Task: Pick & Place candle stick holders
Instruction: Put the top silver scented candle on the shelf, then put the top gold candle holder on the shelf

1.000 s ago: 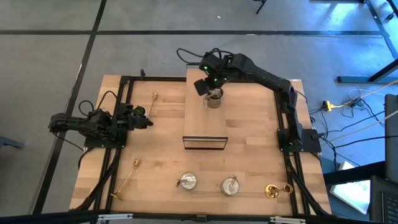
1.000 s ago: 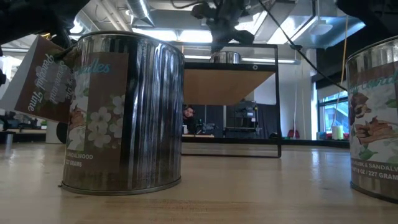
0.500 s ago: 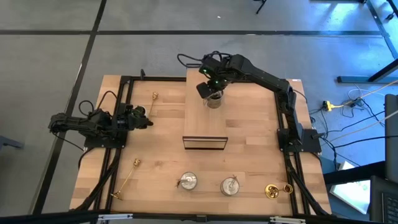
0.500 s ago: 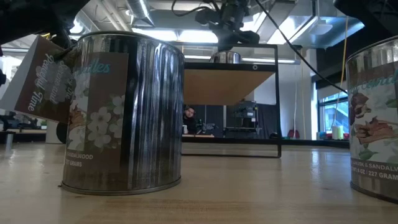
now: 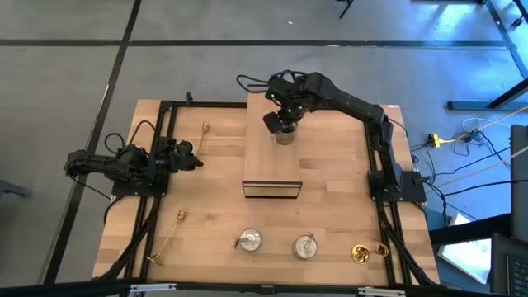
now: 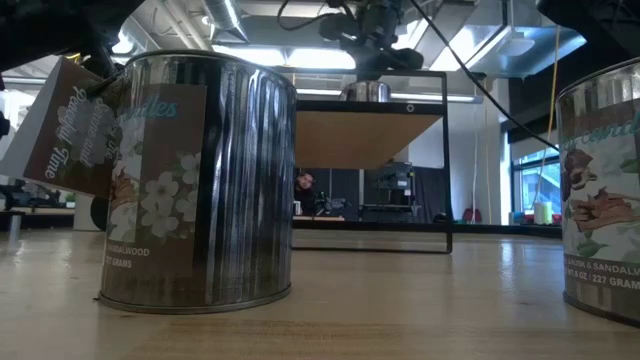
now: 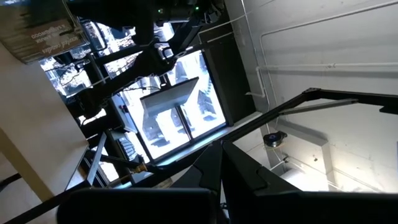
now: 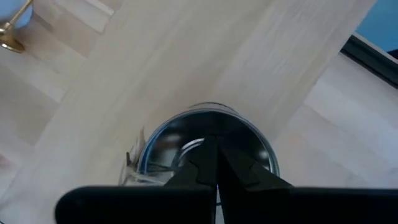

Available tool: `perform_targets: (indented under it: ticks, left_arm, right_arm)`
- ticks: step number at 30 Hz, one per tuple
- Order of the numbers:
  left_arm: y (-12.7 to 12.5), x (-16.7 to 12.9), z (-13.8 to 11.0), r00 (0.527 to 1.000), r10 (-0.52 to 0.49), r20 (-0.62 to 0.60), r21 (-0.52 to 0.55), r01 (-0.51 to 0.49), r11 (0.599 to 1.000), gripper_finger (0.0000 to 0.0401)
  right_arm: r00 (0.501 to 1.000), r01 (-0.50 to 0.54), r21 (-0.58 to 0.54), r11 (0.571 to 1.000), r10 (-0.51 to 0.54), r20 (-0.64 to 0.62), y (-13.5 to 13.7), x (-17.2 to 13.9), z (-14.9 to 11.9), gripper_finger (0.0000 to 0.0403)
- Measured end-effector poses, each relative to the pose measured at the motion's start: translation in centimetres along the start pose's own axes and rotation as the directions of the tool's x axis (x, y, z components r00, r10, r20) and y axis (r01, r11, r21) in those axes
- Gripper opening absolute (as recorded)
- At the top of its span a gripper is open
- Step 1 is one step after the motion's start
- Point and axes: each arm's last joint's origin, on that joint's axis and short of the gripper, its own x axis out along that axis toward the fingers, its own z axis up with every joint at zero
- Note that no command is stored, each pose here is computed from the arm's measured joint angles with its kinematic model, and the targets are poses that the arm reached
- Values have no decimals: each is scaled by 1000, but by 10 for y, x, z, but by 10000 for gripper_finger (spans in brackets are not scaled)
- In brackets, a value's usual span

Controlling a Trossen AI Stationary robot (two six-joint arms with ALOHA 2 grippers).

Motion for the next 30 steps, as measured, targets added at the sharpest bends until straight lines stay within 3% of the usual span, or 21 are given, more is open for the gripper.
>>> perform_targets:
  ticks: [14, 18, 25, 30]
  left_arm:
    - [0, 0, 0, 1000, -1, 0, 0, 1, 1000, 2]
    - [0, 0, 0, 1000, -3, -7, -15, 3, 1000, 2]
    - [0, 0, -1, 1000, -9, -21, -25, 9, 1000, 2]
    - [0, 0, -1, 1000, -8, -22, -17, 8, 1000, 2]
  right_arm:
    - [1000, -11, -36, 999, 10, -16, 7, -1, -6, 0]
    - [998, -56, -57, 997, 55, -16, 6, -9, -8, 0]
    - [978, -185, -95, 978, 193, 81, -5, -57, -17, 0]
    - [923, -319, -153, 935, 343, 172, -14, -108, -37, 0]
